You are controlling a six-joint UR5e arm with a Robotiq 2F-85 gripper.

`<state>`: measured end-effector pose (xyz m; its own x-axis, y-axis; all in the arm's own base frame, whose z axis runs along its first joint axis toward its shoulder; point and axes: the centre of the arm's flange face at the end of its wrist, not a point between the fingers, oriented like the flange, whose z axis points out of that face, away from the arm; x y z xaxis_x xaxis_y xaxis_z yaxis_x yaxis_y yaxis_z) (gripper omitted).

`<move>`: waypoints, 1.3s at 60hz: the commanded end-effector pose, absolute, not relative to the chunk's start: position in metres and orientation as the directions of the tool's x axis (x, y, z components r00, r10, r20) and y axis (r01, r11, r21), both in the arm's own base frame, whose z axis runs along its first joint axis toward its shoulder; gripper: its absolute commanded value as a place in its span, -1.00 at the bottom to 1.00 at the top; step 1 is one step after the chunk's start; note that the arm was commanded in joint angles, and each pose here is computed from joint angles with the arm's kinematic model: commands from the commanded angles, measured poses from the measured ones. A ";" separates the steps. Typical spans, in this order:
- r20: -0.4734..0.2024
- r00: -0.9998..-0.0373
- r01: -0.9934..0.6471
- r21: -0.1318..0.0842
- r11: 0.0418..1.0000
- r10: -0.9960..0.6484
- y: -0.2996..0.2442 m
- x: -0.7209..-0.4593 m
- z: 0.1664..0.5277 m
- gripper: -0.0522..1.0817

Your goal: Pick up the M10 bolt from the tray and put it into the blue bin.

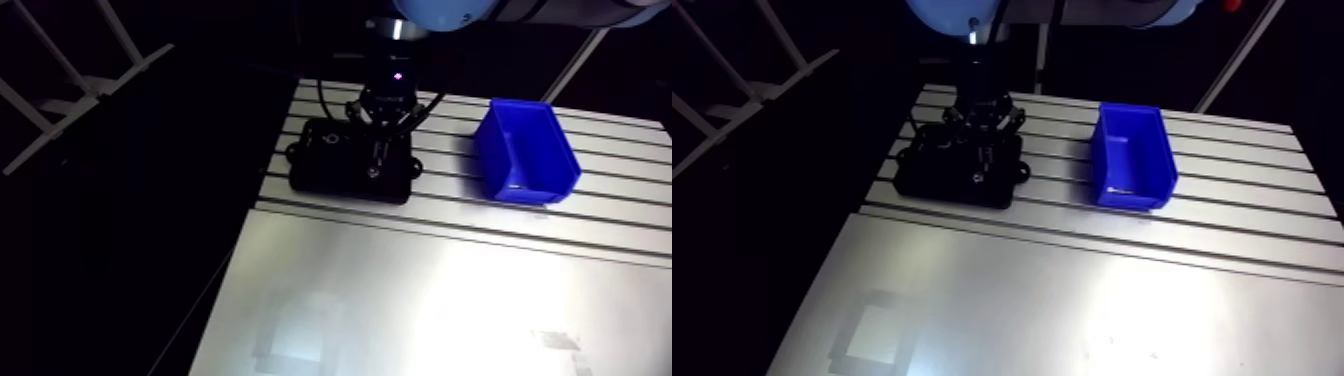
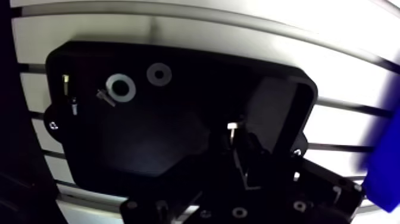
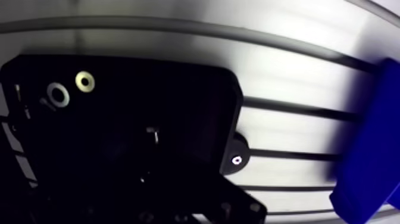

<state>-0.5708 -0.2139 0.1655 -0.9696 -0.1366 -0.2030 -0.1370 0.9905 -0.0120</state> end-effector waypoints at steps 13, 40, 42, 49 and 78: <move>-0.206 -0.969 -0.134 -0.014 0.991 -0.134 -0.213 -0.571 0.165 0.62; -0.206 -0.968 -0.142 -0.012 0.990 -0.141 -0.216 -0.572 0.186 0.81; -0.204 -0.969 -0.142 -0.012 0.990 -0.141 -0.216 -0.571 0.191 0.82; -0.192 -0.971 -0.142 -0.012 0.990 -0.142 -0.216 -0.571 0.209 0.87; -0.150 -0.970 -0.191 -0.033 0.981 -0.194 -0.217 -0.570 0.290 0.96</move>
